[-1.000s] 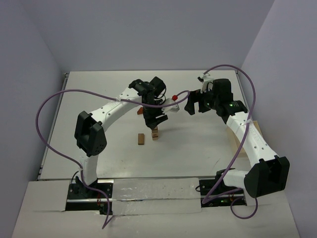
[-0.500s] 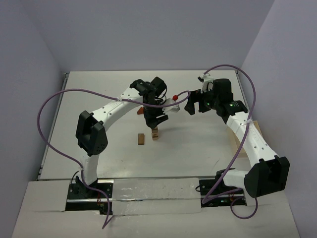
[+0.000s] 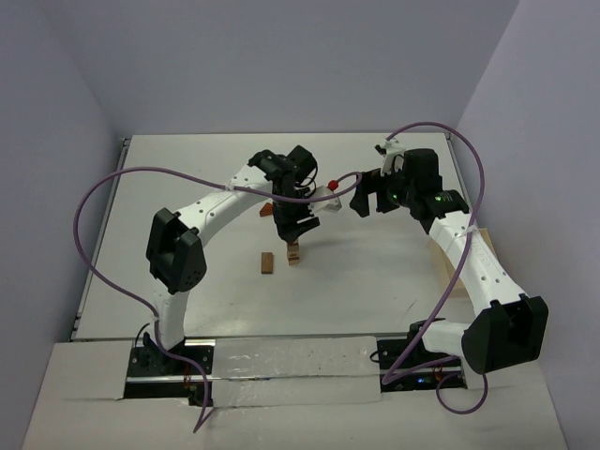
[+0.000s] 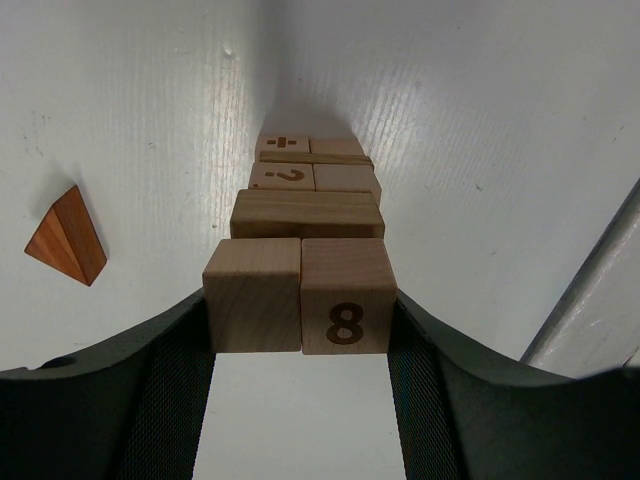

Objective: Build the wood block tower

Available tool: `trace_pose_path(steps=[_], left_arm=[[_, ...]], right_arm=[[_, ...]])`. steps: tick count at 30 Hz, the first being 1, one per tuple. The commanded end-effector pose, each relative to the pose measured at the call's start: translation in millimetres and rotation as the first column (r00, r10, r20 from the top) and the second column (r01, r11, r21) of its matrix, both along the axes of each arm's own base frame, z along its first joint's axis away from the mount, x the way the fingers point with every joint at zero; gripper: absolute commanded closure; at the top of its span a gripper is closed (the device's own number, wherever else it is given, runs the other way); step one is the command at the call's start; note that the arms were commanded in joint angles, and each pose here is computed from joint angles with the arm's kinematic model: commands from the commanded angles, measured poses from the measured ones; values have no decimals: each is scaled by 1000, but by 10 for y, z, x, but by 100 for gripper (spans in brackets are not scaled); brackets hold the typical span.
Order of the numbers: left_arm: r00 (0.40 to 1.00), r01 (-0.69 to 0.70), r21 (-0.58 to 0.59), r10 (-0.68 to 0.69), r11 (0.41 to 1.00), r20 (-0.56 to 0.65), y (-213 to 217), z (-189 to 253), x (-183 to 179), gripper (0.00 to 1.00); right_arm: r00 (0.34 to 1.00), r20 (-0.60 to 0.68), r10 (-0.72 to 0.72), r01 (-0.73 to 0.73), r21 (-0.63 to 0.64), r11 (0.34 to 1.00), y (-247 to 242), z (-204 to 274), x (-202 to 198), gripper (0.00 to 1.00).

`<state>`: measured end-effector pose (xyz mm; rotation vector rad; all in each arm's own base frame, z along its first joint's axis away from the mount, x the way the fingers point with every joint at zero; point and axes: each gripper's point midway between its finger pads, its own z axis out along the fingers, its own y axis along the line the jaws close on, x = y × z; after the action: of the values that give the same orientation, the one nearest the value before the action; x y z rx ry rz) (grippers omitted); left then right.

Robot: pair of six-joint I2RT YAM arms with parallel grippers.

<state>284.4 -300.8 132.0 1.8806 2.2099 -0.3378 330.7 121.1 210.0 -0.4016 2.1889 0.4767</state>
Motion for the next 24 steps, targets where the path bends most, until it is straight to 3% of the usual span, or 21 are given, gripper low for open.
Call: trace_pose_path(steps=[1,24], left_arm=[[999,3,-35,-1,999,34,-117,107,59,71],[999,12,-26,-11,1000,32,-131,52,56,60]], right_arm=[[998,55,0,-1,18,1000,-7,203,46,0],[999,54,2,-4,23,1000,-5,204,40,0]])
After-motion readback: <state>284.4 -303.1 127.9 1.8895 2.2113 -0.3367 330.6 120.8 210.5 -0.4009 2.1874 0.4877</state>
